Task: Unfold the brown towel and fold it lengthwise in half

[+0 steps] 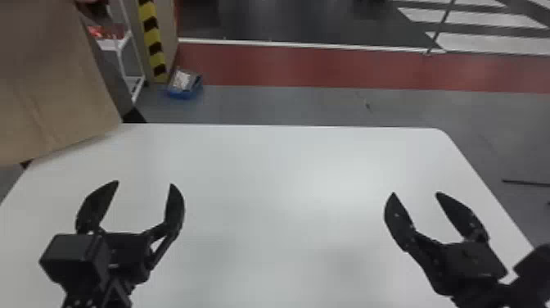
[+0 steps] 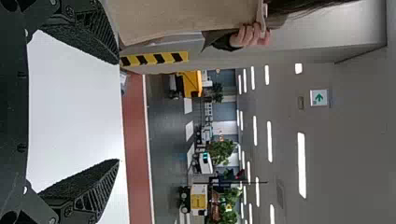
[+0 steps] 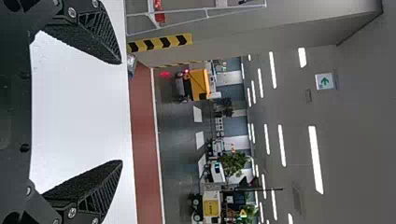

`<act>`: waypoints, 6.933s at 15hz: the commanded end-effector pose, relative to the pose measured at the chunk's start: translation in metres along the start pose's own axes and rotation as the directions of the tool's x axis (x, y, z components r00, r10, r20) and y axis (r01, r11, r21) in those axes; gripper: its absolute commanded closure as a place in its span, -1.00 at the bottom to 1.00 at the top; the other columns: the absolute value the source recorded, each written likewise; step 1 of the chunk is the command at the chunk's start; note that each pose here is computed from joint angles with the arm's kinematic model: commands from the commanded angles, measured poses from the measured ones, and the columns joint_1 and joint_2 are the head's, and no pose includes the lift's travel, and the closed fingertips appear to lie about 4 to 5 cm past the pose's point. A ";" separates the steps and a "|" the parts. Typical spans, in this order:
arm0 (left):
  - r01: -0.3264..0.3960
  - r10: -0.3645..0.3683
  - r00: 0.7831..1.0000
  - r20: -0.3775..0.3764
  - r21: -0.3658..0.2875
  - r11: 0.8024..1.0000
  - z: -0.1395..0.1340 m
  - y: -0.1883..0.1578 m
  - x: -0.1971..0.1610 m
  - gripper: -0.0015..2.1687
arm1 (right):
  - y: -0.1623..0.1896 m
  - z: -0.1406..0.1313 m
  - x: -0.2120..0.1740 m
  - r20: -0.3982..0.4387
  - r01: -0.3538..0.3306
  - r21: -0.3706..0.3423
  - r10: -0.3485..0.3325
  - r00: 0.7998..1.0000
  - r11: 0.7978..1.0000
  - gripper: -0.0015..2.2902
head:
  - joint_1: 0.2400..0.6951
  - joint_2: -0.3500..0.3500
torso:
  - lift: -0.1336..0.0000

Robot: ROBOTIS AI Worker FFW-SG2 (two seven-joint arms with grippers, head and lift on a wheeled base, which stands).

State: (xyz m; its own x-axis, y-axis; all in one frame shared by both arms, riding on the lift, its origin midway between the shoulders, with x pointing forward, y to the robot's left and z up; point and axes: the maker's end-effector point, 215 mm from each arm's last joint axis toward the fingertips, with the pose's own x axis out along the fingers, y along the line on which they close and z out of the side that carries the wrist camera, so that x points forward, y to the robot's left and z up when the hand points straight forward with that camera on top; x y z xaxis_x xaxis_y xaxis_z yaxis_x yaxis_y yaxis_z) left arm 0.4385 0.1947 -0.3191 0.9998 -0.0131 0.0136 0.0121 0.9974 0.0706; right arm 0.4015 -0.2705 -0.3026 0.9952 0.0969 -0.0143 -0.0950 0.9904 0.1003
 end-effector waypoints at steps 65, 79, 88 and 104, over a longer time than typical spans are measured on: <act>0.276 -0.280 0.929 -0.243 -0.051 0.960 -0.144 -0.066 0.154 -0.52 | 0.023 -0.049 0.032 -0.141 -0.087 0.008 0.088 0.986 0.996 -0.88 | 1.00 -0.35 | -0.79; 0.329 -0.337 0.923 -0.185 -0.075 0.941 -0.084 -0.099 0.110 0.42 | 0.023 -0.047 0.037 -0.149 -0.092 0.003 0.092 0.985 0.996 -0.88 | 1.00 -0.36 | -0.79; 0.327 -0.311 0.918 -0.246 0.028 0.945 -0.090 -0.127 0.093 -0.91 | -0.009 -0.047 0.047 -0.144 -0.058 0.020 0.061 0.988 0.998 -0.88 | 1.00 -0.82 | -0.79; 0.262 -0.258 0.925 -0.280 -0.024 0.965 -0.134 -0.068 0.150 -0.35 | 0.037 -0.052 0.053 -0.150 -0.144 0.013 0.144 0.978 0.990 -0.88 | 1.00 -0.28 | -0.79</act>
State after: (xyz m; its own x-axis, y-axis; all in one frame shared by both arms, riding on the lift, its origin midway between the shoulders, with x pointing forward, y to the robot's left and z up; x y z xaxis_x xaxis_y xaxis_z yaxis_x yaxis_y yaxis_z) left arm 0.5877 0.1328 -0.4539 0.9265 -0.2524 -0.2792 0.2758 0.9601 0.0472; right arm 0.4487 -0.2228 -0.3499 0.9564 0.2529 -0.1462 -0.2376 0.9646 0.1143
